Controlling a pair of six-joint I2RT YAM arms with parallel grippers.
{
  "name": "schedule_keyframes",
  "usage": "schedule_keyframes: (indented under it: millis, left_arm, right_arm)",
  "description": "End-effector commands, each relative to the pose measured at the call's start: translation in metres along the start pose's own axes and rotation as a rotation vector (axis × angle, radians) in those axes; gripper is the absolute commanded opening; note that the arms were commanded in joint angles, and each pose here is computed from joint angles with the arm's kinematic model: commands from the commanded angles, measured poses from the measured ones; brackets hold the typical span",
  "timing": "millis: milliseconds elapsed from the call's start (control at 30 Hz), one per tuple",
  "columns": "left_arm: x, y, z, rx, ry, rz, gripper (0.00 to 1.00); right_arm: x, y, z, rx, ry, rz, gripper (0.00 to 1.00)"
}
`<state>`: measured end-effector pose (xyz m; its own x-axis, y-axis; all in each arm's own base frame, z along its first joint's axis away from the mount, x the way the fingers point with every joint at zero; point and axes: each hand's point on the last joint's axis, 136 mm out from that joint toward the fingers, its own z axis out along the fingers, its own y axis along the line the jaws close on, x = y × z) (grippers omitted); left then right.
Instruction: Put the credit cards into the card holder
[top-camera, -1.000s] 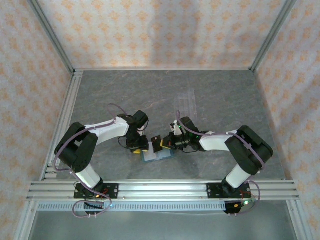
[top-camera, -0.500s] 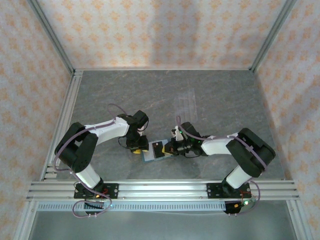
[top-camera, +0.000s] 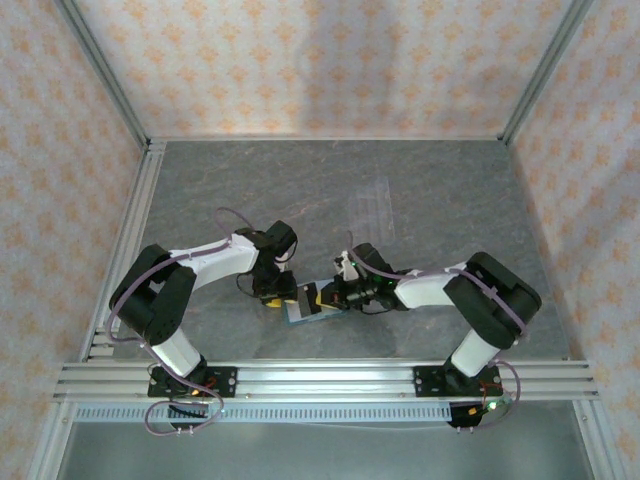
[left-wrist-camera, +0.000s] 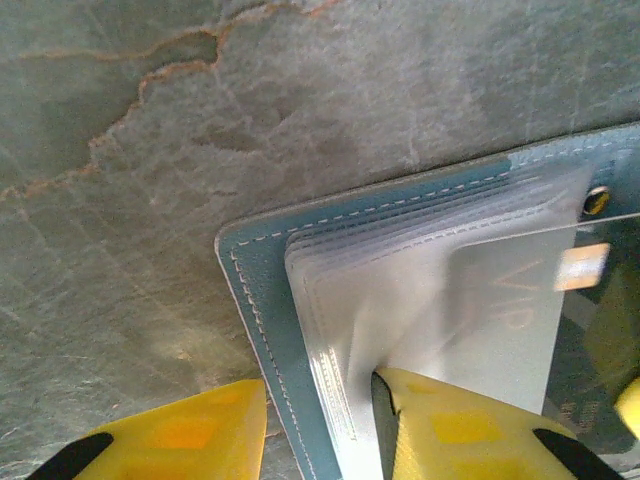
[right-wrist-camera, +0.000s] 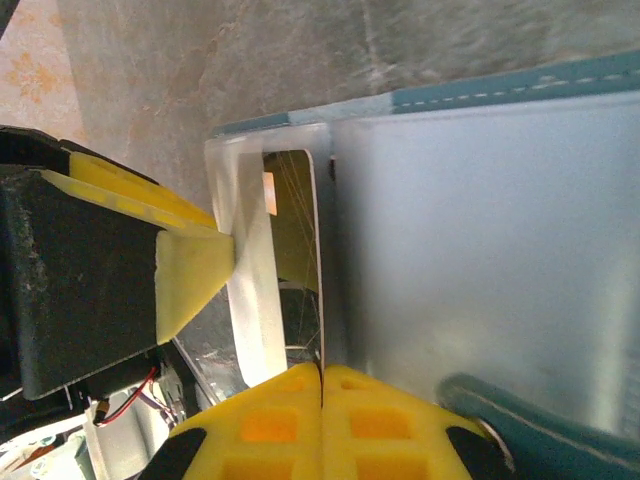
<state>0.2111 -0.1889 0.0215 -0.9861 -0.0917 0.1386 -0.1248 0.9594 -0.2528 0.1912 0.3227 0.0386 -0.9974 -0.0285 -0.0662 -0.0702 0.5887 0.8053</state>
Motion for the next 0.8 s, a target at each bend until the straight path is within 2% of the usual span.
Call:
schedule_keyframes:
  millis: [0, 167, 433, 500, 633, 767]
  left_arm:
    - [0.010, 0.018, 0.012, -0.068, 0.032, -0.033, 0.35]
    - [0.010, 0.010, 0.003, -0.033, 0.029, -0.023, 0.35]
    - [0.008, 0.000, -0.032, 0.106, -0.017, -0.046, 0.34]
    - [0.008, 0.004, -0.036, 0.114, -0.019, -0.057, 0.29]
    - [0.009, 0.014, -0.031, 0.101, -0.008, -0.075, 0.09]
    - [0.010, 0.018, -0.020, 0.089, 0.009, -0.086, 0.00]
  right_arm:
    - [-0.006, 0.013, 0.014, -0.028, -0.014, -0.014, 0.00]
    - [0.000, 0.009, 0.025, -0.029, -0.007, 0.001, 0.00]
    - [0.006, -0.008, 0.022, 0.018, -0.015, 0.025, 0.02]
    - [0.006, -0.006, 0.022, 0.014, -0.016, 0.025, 0.06]
    - [0.005, 0.003, 0.019, 0.000, -0.009, 0.007, 0.15]
    - [0.002, 0.012, 0.014, 0.007, -0.009, -0.017, 0.30]
